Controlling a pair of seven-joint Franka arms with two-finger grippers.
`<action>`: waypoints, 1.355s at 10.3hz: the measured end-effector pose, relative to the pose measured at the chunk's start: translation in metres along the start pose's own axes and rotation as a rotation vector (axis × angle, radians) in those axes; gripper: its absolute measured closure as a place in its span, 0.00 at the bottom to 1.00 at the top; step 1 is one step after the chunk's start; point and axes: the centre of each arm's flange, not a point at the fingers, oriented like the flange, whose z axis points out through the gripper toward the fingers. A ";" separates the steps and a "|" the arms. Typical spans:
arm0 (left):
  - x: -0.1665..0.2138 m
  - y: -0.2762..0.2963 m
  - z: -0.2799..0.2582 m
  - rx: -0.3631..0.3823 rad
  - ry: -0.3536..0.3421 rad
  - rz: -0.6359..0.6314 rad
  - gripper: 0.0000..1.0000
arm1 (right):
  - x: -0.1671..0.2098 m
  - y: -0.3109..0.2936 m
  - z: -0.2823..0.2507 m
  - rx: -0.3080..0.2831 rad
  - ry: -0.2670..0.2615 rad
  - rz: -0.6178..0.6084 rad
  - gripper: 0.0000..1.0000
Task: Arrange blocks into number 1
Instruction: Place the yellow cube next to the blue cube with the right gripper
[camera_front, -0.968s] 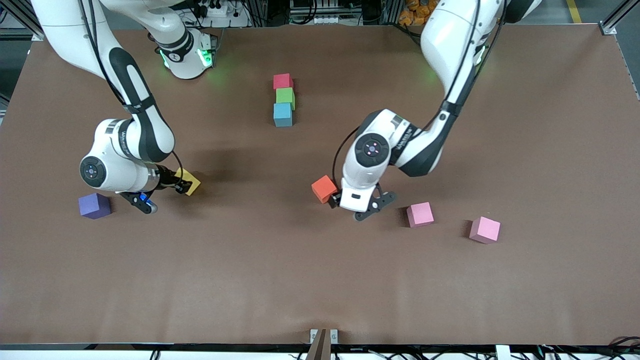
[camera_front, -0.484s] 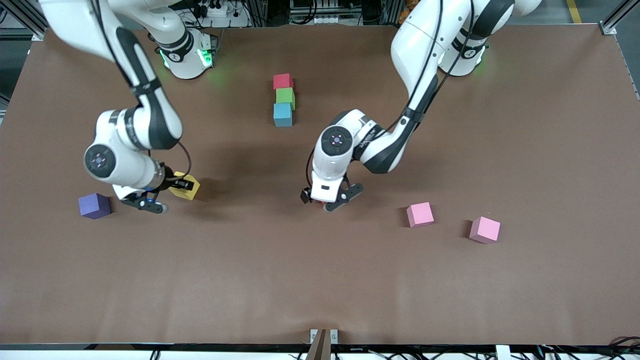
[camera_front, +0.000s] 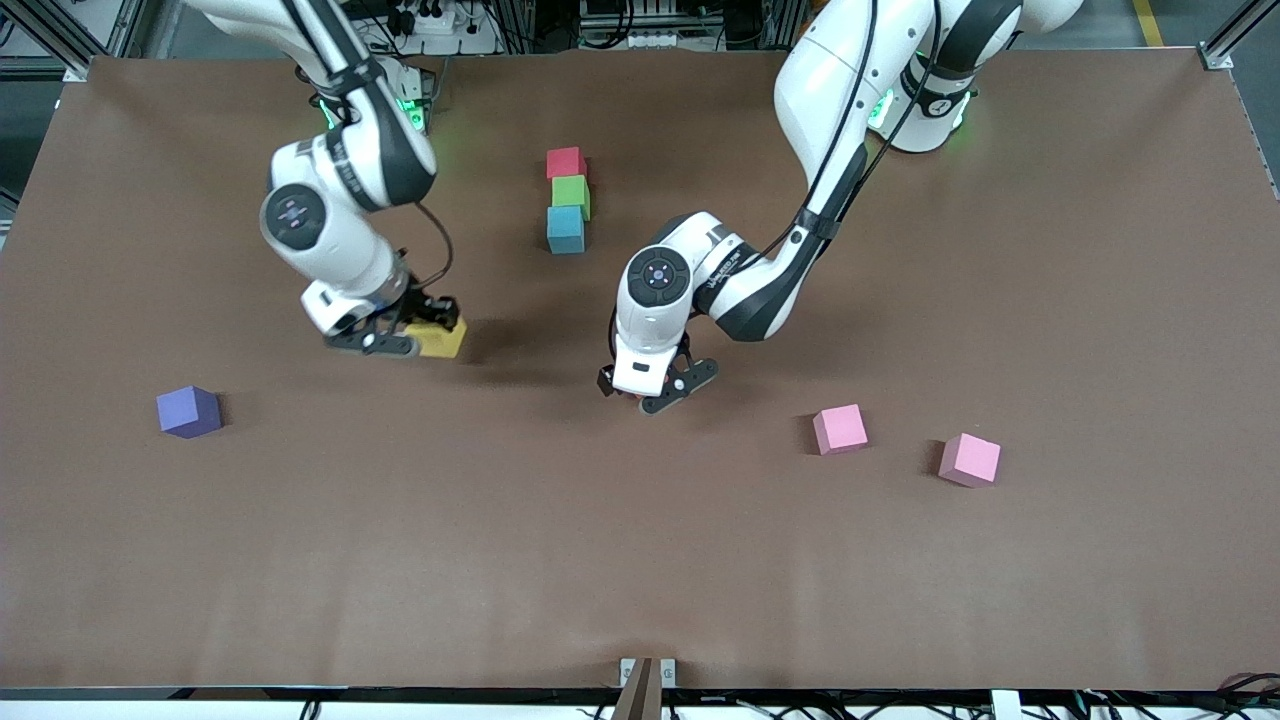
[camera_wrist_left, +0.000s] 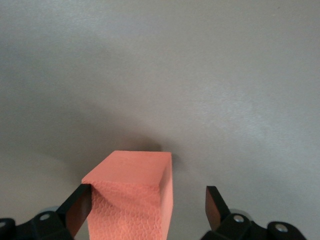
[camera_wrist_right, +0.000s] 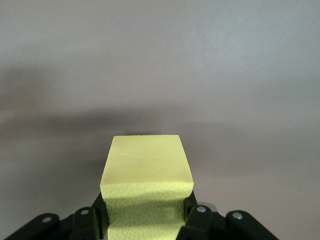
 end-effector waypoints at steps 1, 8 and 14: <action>0.000 -0.002 0.000 0.024 -0.005 -0.001 0.00 | -0.016 -0.019 0.007 0.000 0.008 0.006 0.41; -0.003 -0.003 0.003 0.048 -0.010 0.000 0.00 | -0.071 -0.093 0.059 -0.003 0.023 0.002 0.41; -0.009 -0.001 0.010 0.032 -0.006 0.003 0.00 | -0.127 -0.151 0.079 0.011 0.007 -0.061 0.41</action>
